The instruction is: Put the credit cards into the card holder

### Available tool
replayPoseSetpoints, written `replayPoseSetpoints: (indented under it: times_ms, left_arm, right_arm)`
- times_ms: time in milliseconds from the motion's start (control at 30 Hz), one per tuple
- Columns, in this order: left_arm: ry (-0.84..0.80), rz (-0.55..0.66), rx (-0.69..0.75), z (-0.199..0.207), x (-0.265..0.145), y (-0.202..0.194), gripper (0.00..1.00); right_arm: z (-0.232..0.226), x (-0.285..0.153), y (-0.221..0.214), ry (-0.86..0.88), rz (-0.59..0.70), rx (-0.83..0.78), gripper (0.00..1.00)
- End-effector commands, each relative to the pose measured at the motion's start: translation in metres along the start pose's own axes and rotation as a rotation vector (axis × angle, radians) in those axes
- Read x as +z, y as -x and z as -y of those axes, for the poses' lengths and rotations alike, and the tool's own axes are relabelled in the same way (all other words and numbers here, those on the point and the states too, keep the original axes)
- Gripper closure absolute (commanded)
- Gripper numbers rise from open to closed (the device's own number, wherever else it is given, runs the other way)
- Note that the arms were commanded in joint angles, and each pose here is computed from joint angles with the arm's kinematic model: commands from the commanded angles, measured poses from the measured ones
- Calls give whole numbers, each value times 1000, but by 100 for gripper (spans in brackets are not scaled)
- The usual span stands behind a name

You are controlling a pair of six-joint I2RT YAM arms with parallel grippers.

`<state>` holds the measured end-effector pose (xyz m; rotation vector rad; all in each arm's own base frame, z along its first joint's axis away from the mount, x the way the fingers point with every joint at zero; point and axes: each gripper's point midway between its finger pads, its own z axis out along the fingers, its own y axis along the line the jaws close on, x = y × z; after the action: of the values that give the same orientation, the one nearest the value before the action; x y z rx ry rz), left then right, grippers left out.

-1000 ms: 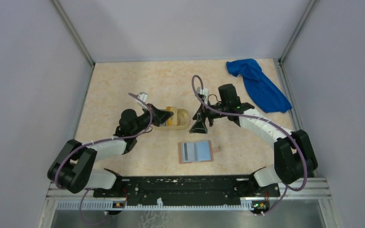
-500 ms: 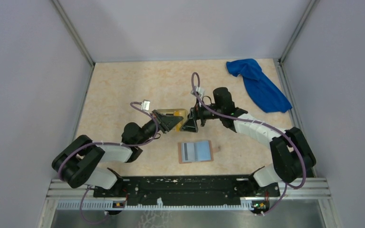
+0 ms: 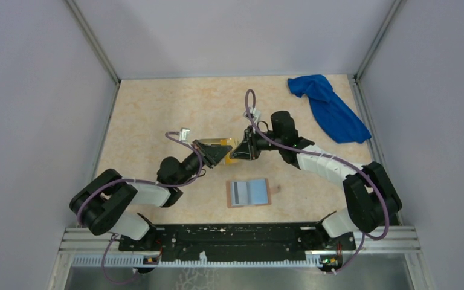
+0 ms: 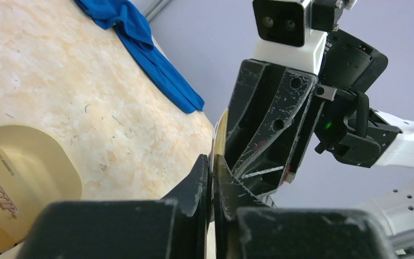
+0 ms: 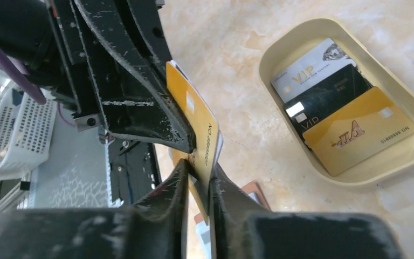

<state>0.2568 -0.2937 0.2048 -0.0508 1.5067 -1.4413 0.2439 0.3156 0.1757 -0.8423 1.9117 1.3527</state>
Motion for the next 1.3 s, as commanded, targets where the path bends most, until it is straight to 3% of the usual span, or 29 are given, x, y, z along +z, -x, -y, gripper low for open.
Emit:
replayPoseSetpoints:
  times_ms: [0, 133, 333, 400, 567, 733, 833, 900, 1100, 1133, 1267]
  left_arm:
    - [-101, 32, 10, 26, 2, 10, 85]
    - [-143, 11, 16, 33, -5, 5, 64]
    - [-239, -67, 16, 42, -19, -2, 61]
    - [-258, -87, 22, 43, -20, -3, 68]
    - [-267, -114, 40, 43, -21, -5, 100]
    - [-194, -109, 21, 32, -16, -3, 100]
    - [-119, -86, 31, 25, -7, -4, 100]
    - [-82, -65, 44, 22, -4, -4, 100]
    - [-52, -46, 62, 22, 3, -4, 100]
    - [-52, -45, 66, 22, 3, -4, 100]
    - [-48, -43, 82, 22, 1, -2, 100]
  right_arm:
    - [-12, -1, 15, 41, 26, -60, 97]
    - [-31, -7, 14, 174, 7, -82, 100]
    - [-61, -19, 5, 400, -44, -136, 100]
    - [-61, -20, 2, 415, -63, -135, 100]
    - [-50, -16, -2, 360, -95, -136, 100]
    - [-32, -13, 2, 221, -82, -160, 50]
    - [-26, -10, 6, 125, -63, -196, 32]
    - [-24, -7, 8, 79, -52, -211, 28]
    - [-18, 0, 7, 10, -50, -200, 30]
    - [-16, 1, 7, -5, -50, -200, 35]
    - [-11, 1, 10, -38, -58, -209, 72]
